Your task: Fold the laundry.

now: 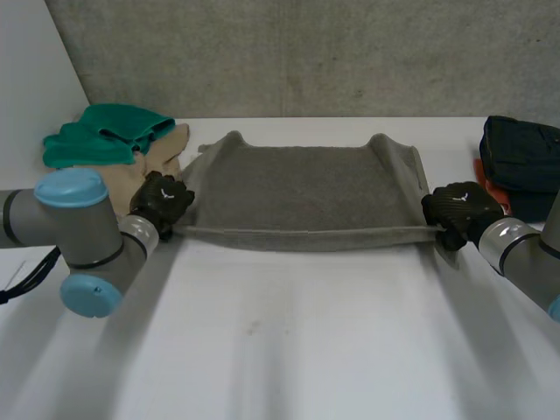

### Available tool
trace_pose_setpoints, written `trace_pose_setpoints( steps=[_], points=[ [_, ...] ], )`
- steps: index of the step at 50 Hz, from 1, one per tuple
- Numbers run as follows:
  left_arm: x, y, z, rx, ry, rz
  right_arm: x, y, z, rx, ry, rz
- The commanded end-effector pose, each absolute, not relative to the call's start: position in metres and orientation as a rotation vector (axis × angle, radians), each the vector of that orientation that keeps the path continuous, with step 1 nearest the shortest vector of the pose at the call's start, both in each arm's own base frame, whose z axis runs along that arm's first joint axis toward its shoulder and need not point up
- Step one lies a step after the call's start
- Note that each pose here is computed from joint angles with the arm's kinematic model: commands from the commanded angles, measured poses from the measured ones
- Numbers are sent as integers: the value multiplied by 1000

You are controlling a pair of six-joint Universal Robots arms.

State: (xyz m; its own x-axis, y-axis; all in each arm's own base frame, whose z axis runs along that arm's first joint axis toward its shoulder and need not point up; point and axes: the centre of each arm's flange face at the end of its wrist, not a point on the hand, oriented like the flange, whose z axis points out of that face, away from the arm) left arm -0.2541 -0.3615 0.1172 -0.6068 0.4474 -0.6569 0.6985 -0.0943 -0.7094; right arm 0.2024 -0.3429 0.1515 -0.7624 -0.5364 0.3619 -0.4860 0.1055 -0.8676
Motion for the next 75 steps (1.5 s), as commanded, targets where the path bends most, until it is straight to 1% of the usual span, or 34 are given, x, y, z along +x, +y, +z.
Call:
trace_pose_setpoints(
  steps=[1, 6, 12, 18, 22, 25, 27, 30, 31, 34, 35, 37, 39, 40, 42, 46, 47, 48, 50, 51, 53, 54, 55, 57, 58, 59, 61, 62, 65, 66, 69, 73, 75],
  points=[
    [-242, -368, 116, 1228, 2067, -1699, 197, -346, 153, -974, 2330, -1763],
    [-229, -380, 123, 1126, 2071, -1726, 194, -350, 155, -937, 2335, -1766],
    [-225, -386, 124, 1093, 2086, -1740, 191, -350, 156, -923, 2353, -1747],
    [-227, -377, 121, 1151, 2133, -1706, 189, -352, 159, -913, 2376, -1731],
    [-224, -369, 137, 1163, 2138, -1701, 185, -353, 165, -908, 2387, -1717],
    [-220, -352, 158, 1170, 2145, -1671, 180, -351, 172, -927, 2408, -1669],
    [-214, -336, 170, 1190, 2152, -1610, 177, -341, 179, -1013, 2427, -1576],
    [-205, -312, 172, 1236, 2193, -1467, 168, -328, 188, -1180, 2445, -1455],
    [-199, -291, 175, 1288, 2216, -1346, 161, -315, 194, -1343, 2449, -1350],
    [-192, -258, 178, 1397, 2230, -1165, 153, -299, 200, -1578, 2428, -1207],
    [-189, -236, 179, 1479, 2230, -1057, 147, -289, 202, -1740, 2393, -1092],
    [-188, -218, 180, 1560, 2215, -987, 141, -281, 201, -1878, 2348, -978],
    [-194, -201, 179, 1658, 2166, -975, 135, -276, 199, -2011, 2316, -859],
    [-196, -200, 178, 1679, 2148, -983, 135, -277, 198, -2013, 2328, -844],
    [-202, -203, 176, 1696, 2118, -1009, 136, -281, 194, -1991, 2354, -849],
    [-210, -235, 172, 1598, 2078, -1095, 144, -294, 183, -1941, 2396, -914],
    [-213, -250, 173, 1534, 2070, -1136, 146, -303, 180, -1931, 2411, -967],
    [-215, -258, 174, 1503, 2067, -1163, 147, -307, 178, -1933, 2417, -1000],
    [-219, -274, 180, 1439, 2059, -1222, 149, -318, 177, -1926, 2434, -1078],
    [-223, -292, 189, 1377, 2037, -1302, 154, -328, 179, -1921, 2439, -1178],
    [-229, -312, 204, 1317, 1999, -1413, 159, -342, 185, -1915, 2432, -1326],
    [-236, -329, 223, 1263, 1950, -1537, 163, -351, 191, -1904, 2422, -1431],
    [-239, -338, 235, 1228, 1921, -1603, 168, -369, 207, -1874, 2394, -1638],
    [-245, -352, 267, 1137, 1839, -1767, 173, -388, 231, -1807, 2342, -1902],
    [-251, -362, 301, 1041, 1757, -1942, 175, -397, 244, -1752, 2309, -2035],
    [-253, -365, 320, 984, 1705, -2031, 178, -412, 273, -1619, 2211, -2301],
    [-254, -373, 353, 868, 1602, -2193, 180, -424, 303, -1445, 2083, -2546],
    [-253, -378, 382, 752, 1500, -2337, 180, -431, 330, -1263, 1933, -2740],
    [-250, -380, 418, 608, 1359, -2504, 179, -436, 365, -1004, 1686, -2941],
    [-249, -381, 433, 548, 1284, -2583, 180, -437, 382, -881, 1532, -3012],
    [-247, -383, 443, 498, 1230, -2636, 178, -437, 390, -781, 1446, -3026],
    [-246, -388, 431, 513, 1284, -2600, 183, -437, 382, -799, 1507, -2959],
    [-243, -393, 418, 523, 1344, -2566, 186, -436, 375, -819, 1538, -2917]
  ],
)
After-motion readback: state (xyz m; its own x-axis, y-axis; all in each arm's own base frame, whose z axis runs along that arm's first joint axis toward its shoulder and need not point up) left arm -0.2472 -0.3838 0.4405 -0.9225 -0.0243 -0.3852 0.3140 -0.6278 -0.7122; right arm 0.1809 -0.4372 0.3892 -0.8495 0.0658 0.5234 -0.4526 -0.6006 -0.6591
